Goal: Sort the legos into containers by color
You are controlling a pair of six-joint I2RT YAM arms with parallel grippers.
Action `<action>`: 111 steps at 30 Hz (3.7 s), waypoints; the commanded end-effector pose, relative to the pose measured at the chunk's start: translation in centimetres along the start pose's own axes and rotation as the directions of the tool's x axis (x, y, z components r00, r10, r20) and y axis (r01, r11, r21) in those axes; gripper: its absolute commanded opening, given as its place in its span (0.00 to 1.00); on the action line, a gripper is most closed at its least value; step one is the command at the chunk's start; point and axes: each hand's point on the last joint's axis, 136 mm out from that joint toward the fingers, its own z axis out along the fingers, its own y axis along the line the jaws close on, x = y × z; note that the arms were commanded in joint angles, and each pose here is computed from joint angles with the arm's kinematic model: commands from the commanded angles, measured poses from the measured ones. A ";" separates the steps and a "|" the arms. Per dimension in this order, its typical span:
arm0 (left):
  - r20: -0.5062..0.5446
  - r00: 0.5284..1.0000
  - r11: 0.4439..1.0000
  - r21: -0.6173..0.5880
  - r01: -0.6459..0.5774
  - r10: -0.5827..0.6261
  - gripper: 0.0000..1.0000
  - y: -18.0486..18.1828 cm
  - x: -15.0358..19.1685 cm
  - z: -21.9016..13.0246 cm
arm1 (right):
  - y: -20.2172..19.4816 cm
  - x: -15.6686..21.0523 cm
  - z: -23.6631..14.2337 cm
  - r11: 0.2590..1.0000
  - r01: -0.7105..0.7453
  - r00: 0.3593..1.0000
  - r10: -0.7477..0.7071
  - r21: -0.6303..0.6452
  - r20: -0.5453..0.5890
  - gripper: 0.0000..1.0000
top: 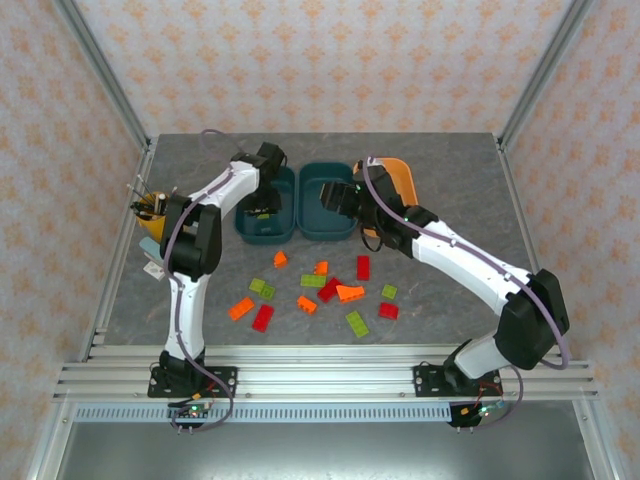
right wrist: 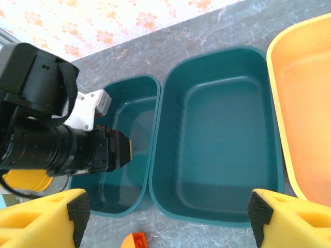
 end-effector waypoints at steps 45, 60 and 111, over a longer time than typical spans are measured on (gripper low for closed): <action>0.314 0.948 0.913 0.401 -0.078 -0.056 0.89 2.1 16.3 -21.3 | -7.4 7.3 -11.0 0.915 -0.162 0.959 0.235 0.369 -0.161 0.73; 0.358 0.934 0.811 0.549 -0.202 -0.009 0.93 2.9 24.6 -21.0 | -10.8 19.2 -3.2 0.439 -0.684 0.542 0.840 0.582 0.004 0.64; 0.415 0.902 0.816 0.560 -0.146 -0.123 0.93 0.8 19.1 -27.2 | -6.0 8.8 -3.5 0.679 -0.564 0.791 0.608 0.469 0.071 0.16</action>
